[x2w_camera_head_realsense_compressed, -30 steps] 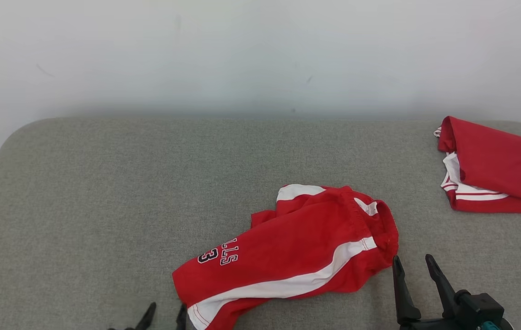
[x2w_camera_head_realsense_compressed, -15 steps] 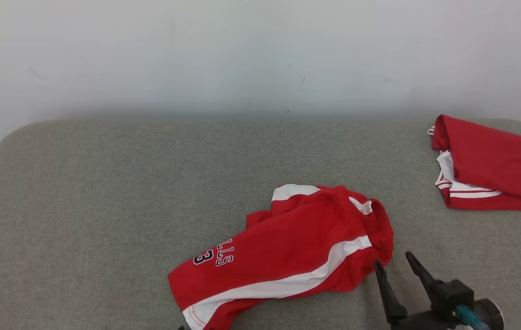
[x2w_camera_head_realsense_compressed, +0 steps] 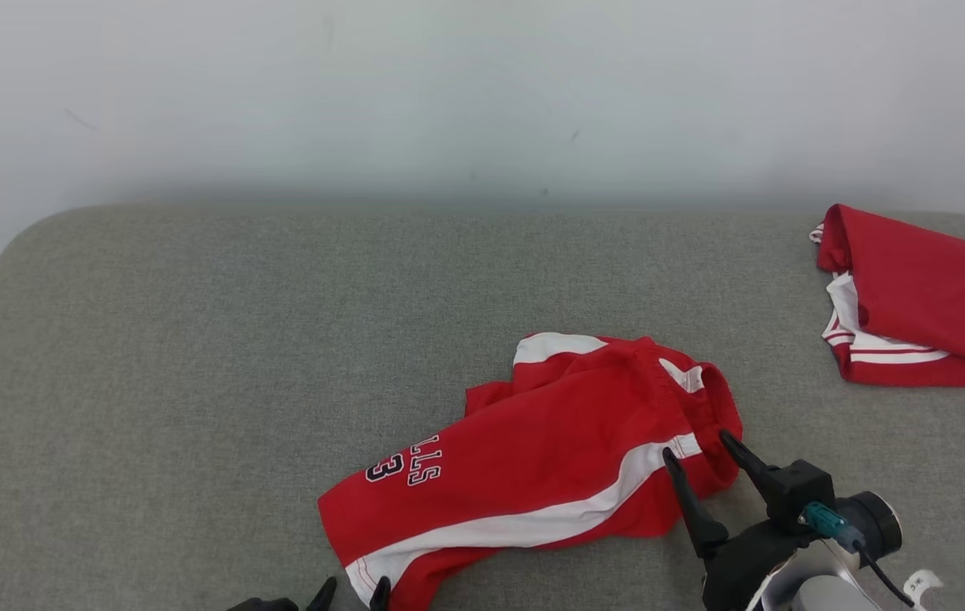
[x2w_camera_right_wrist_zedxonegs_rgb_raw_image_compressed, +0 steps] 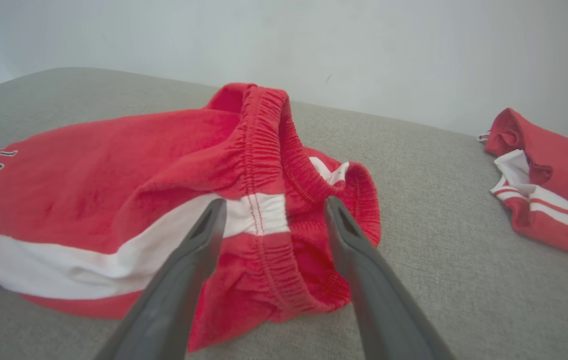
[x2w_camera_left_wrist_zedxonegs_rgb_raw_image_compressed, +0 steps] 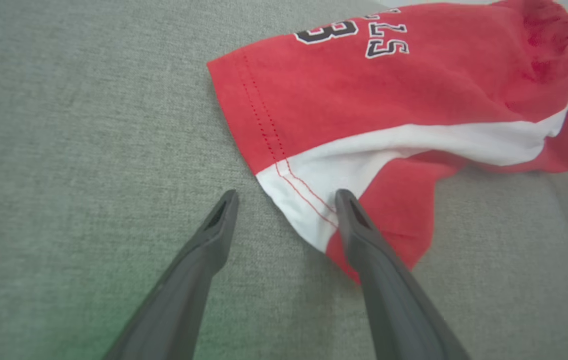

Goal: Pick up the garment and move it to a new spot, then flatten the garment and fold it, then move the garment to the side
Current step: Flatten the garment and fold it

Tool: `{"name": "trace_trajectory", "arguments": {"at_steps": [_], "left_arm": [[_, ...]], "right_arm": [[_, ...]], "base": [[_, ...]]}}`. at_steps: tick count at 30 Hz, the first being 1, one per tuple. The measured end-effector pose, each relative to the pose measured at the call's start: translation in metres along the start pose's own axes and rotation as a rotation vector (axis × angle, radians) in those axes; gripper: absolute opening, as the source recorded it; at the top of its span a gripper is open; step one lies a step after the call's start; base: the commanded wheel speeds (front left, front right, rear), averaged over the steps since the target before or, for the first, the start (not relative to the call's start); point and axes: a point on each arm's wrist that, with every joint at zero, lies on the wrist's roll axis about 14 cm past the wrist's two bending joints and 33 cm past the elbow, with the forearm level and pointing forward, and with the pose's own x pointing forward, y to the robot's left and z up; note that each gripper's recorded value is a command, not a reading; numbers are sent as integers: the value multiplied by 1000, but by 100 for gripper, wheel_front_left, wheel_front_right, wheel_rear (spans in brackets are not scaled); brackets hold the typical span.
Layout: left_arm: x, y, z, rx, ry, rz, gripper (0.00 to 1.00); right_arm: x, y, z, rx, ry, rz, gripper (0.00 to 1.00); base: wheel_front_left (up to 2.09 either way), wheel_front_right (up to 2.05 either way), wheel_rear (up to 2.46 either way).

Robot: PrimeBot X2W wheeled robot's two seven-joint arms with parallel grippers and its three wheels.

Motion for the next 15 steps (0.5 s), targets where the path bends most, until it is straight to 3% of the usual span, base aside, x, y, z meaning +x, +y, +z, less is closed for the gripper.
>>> {"name": "trace_trajectory", "arguments": {"at_steps": [5,6,7,8,9,11,15], "left_arm": [[5,2,-5,-51,23,15,100],[6,2,-6,-86,30,24,100],[6,2,-6,-86,30,24,82],[6,2,-8,-106,36,28,45],[7,1,-8,-111,39,28,28],[8,1,-6,-131,34,29,0],[7,-3,-7,-156,33,20,0]], "right_arm": [[8,3,-12,-14,53,29,100],[11,3,-16,-8,72,33,95],[11,3,-16,-8,72,33,56],[12,4,-17,-5,80,36,26],[13,4,-18,-6,83,39,4],[14,5,-18,-4,87,45,0],[16,7,-9,-1,63,52,0]], "base": [[0,0,0],[0,0,0],[0,0,0],[0,0,0],[0,0,0],[0,0,0],[0,0,0]]}}
